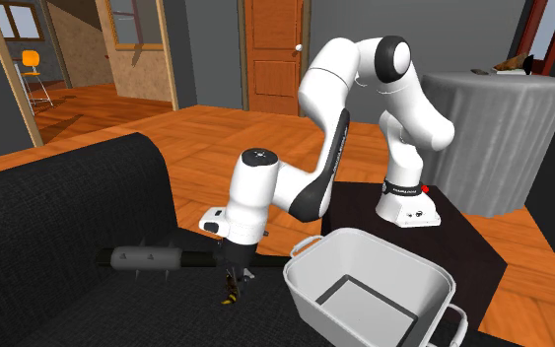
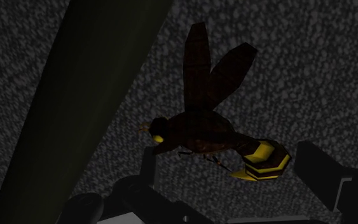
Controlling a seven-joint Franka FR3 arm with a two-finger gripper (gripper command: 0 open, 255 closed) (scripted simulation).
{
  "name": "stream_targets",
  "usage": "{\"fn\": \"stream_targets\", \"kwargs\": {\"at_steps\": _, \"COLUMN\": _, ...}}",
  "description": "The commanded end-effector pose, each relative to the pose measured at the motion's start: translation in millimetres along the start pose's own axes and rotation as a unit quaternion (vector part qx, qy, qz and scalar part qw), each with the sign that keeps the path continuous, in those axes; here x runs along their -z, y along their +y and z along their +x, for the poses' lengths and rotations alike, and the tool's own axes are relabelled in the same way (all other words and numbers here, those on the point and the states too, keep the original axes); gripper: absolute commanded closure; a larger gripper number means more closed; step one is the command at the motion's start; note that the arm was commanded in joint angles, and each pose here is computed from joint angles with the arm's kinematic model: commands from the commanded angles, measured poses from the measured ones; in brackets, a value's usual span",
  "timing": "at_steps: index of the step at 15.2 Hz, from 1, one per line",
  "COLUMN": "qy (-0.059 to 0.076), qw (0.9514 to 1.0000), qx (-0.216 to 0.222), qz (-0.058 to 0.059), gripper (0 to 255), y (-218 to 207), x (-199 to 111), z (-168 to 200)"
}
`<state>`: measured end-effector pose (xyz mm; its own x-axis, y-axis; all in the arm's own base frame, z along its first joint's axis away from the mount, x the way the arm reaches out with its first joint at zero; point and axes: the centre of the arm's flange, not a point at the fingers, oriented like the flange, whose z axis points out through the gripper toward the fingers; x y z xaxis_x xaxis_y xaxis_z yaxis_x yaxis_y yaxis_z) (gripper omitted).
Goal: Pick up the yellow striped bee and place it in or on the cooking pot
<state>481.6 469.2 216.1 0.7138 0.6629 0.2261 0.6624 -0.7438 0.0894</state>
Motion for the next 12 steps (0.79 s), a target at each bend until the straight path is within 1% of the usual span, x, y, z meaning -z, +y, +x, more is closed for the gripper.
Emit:
{"fn": "stream_targets", "kwargs": {"at_steps": 1, "qy": 0.000, "qw": 1.0000, "qx": 0.000, "qz": 0.000, "gripper": 0, "y": 0.0, "x": -0.7, "z": -0.1}}
{"fn": "stream_targets", "kwargs": {"at_steps": 6, "qy": 0.000, "qw": 1.0000, "qx": 0.000, "qz": 0.000, "gripper": 0, "y": 0.0, "x": -0.7, "z": -0.1}}
{"fn": "stream_targets", "kwargs": {"at_steps": 7, "qy": 0.000, "qw": 1.0000, "qx": 0.000, "qz": 0.000, "gripper": 255, "y": 0.0, "x": -0.7, "z": -0.1}}
{"fn": "stream_targets", "kwargs": {"at_steps": 12, "qy": 0.000, "qw": 1.0000, "qx": 0.000, "qz": 0.000, "gripper": 255, "y": -1.4, "x": -1.6, "z": 0.1}}
